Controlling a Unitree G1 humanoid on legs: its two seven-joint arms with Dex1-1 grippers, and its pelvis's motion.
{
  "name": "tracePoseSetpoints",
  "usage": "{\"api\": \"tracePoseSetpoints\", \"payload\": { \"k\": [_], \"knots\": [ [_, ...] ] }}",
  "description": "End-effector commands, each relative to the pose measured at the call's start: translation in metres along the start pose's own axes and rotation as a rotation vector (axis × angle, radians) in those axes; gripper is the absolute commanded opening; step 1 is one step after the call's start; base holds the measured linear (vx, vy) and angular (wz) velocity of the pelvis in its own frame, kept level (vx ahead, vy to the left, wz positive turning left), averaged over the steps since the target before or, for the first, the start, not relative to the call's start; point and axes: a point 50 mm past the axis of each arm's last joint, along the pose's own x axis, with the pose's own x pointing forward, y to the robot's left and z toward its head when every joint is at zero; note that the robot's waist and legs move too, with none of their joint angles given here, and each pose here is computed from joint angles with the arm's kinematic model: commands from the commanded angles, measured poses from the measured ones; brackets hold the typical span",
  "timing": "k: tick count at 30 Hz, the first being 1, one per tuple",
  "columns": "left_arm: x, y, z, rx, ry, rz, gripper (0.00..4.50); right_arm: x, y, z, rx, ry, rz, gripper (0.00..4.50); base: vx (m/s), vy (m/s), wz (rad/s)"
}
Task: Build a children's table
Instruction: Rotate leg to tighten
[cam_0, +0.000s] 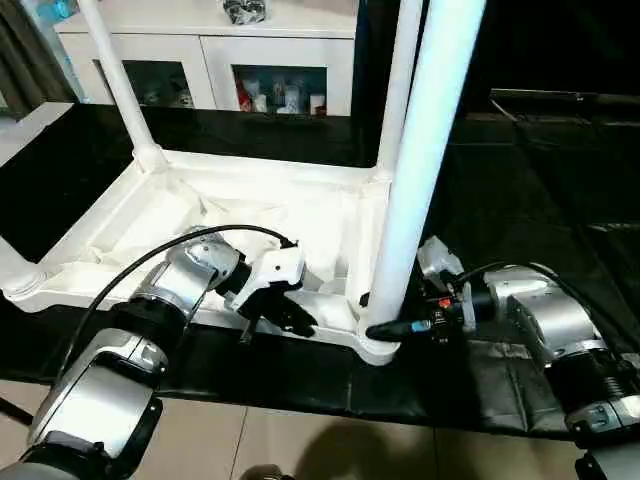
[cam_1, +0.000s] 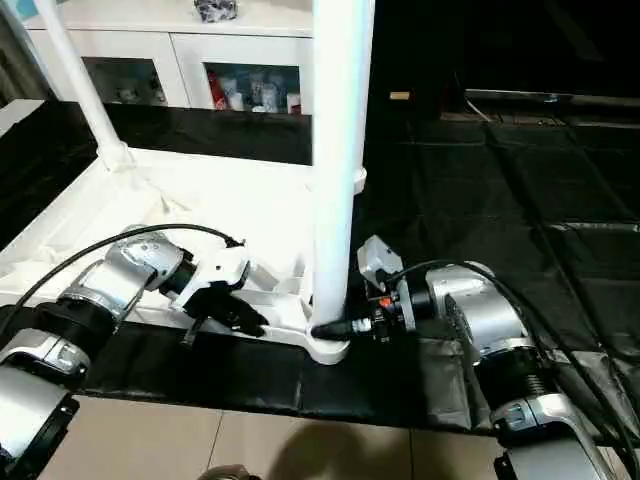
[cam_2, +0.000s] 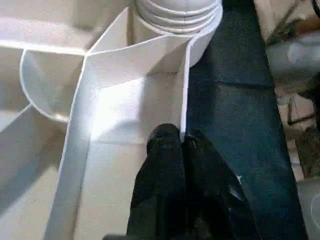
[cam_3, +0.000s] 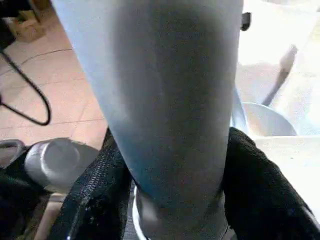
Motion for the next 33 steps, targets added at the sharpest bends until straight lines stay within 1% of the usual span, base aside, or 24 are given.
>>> {"api": "tracePoseSetpoints", "payload": {
  "k": [1,3,5,6,8,10,12,14,17,18,20,21,23,25,26,27,28,29,30,31,32,33],
  "knots": [
    [0.001,0.011,0.014,-0.033,-0.068,0.107,0.0,0.017,-0.001,0.004,0.03,-0.058,-0.037,2.17,0.0,0.0,0.0],
    [0.005,0.014,0.016,-0.071,-0.085,0.148,0.0,0.025,-0.006,0.002,0.061,-0.061,-0.129,2.11,0.0,0.0,0.0],
    [0.01,0.019,0.021,-0.118,-0.114,0.213,0.0,0.037,-0.017,0.0,0.111,-0.047,-0.277,2.06,0.0,0.0,0.0],
    [0.011,0.02,0.021,-0.122,-0.116,0.218,0.0,0.038,-0.018,0.0,0.115,-0.046,-0.287,2.06,0.0,0.0,0.0],
    [0.019,0.026,0.029,-0.161,-0.142,0.293,0.0,0.054,-0.027,0.003,0.149,-0.04,-0.422,2.05,0.0,0.0,0.0],
    [0.027,0.03,0.036,-0.198,-0.166,0.349,0.0,0.067,-0.032,0.007,0.164,-0.036,-0.507,2.03,0.0,0.0,0.0],
    [0.029,0.031,0.037,-0.205,-0.17,0.36,0.0,0.071,-0.034,0.009,0.167,-0.036,-0.533,2.02,0.0,0.0,0.0],
    [0.039,0.036,0.048,-0.251,-0.214,0.451,0.0,0.088,-0.039,0.016,0.19,-0.034,-0.623,2.01,0.0,0.0,0.0],
    [0.044,0.041,0.055,-0.287,-0.249,0.522,0.0,0.099,-0.039,0.022,0.176,-0.032,-0.634,2.01,0.0,0.0,0.0],
    [0.044,0.041,0.056,-0.291,-0.251,0.533,0.0,0.101,-0.039,0.023,0.166,-0.034,-0.63,2.34,0.0,0.0,0.0],
    [0.043,0.041,0.055,-0.285,-0.247,0.529,0.0,0.103,-0.038,0.023,0.159,-0.037,-0.615,2.66,0.0,0.0,0.0],
    [0.043,0.041,0.055,-0.284,-0.246,0.527,0.0,0.103,-0.038,0.023,0.159,-0.037,-0.613,2.66,0.0,0.0,0.0],
    [0.037,0.039,0.049,-0.263,-0.233,0.504,0.0,0.099,-0.037,0.02,0.149,-0.033,-0.608,2.88,0.0,0.0,0.0],
    [0.036,0.039,0.048,-0.263,-0.231,0.502,0.0,0.098,-0.037,0.019,0.145,-0.035,-0.61,3.15,0.0,0.0,0.0],
    [0.032,0.037,0.043,-0.248,-0.216,0.478,0.0,0.093,-0.037,0.019,0.14,-0.049,-0.596,3.23,0.0,0.0,0.0],
    [0.032,0.037,0.043,-0.248,-0.216,0.478,0.0,0.093,-0.037,0.019,0.14,-0.049,-0.596,3.36,0.0,0.0,0.0],
    [0.03,0.035,0.04,-0.24,-0.2,0.46,0.0,0.089,-0.037,0.018,0.136,-0.053,-0.58,3.36,0.0,0.0,0.0],
    [0.027,0.034,0.036,-0.214,-0.182,0.444,0.0,0.085,-0.036,0.016,0.12,-0.051,-0.558,3.57,0.0,0.0,0.0],
    [0.025,0.032,0.032,-0.198,-0.164,0.426,0.0,0.079,-0.035,0.014,0.103,-0.051,-0.534,3.62,0.0,0.0,0.0],
    [0.021,0.031,0.027,-0.188,-0.146,0.413,0.0,0.073,-0.033,0.012,0.095,-0.054,-0.511,3.62,0.0,0.0,0.0],
    [0.014,0.029,0.023,-0.145,-0.122,0.386,0.0,0.06,-0.031,0.008,0.072,-0.057,-0.472,3.71,0.0,0.0,0.0],
    [0.012,0.029,0.022,-0.134,-0.118,0.378,0.0,0.057,-0.031,0.008,0.063,-0.056,-0.462,3.83,0.0,0.0,0.0]
  ]
}}
